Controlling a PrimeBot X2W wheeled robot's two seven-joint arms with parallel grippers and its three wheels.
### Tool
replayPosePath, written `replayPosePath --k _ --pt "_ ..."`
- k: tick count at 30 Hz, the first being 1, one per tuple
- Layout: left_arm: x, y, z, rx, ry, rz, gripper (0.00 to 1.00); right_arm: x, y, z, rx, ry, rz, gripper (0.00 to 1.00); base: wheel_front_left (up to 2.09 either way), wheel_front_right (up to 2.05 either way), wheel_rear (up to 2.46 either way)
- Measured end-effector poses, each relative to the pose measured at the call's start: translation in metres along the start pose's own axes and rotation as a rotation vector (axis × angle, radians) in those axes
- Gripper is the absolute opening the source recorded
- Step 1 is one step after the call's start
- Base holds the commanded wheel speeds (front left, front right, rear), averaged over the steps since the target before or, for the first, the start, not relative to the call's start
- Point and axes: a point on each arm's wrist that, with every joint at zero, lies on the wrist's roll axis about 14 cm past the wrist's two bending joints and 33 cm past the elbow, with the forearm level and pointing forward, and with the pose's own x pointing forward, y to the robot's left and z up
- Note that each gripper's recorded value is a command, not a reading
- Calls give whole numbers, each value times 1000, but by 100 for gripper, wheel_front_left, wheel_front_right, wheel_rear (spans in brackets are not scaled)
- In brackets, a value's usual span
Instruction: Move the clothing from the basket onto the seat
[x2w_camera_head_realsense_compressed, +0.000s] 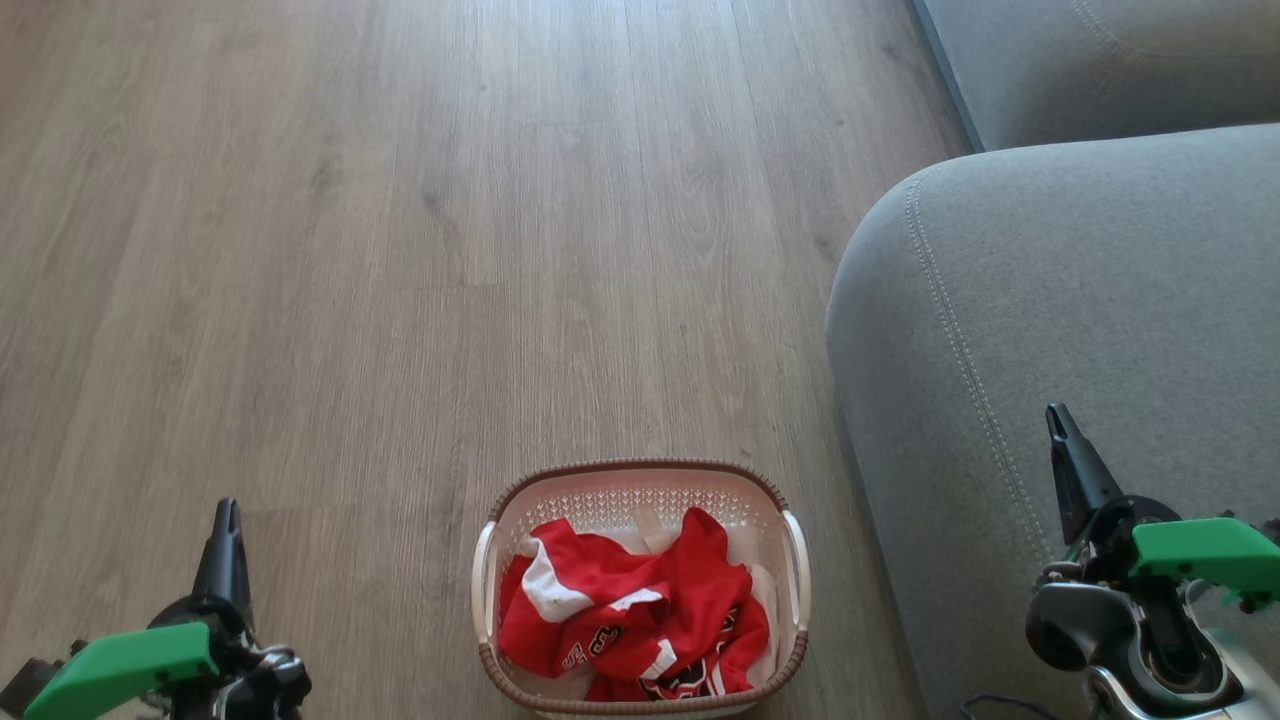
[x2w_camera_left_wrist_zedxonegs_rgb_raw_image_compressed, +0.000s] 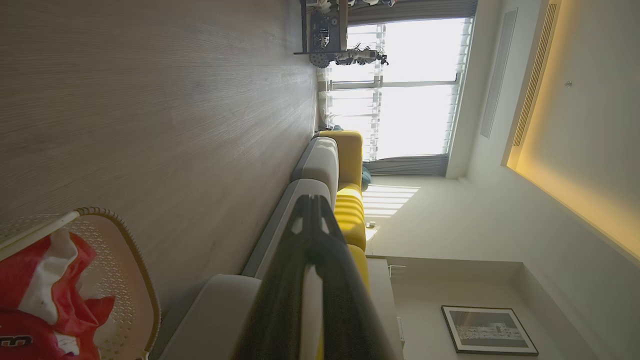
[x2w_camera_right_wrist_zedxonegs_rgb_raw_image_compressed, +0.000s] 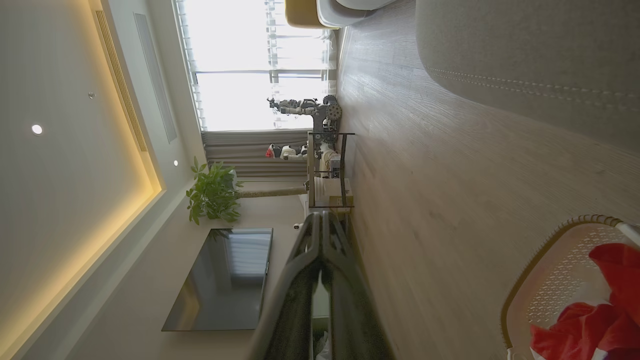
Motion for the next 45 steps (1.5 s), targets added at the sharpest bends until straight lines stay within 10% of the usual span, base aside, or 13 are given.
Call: replayPosePath --k 45 --pt "0 0 0 0 0 0 0 0 1 0 0 -4 2 0 0 0 0"
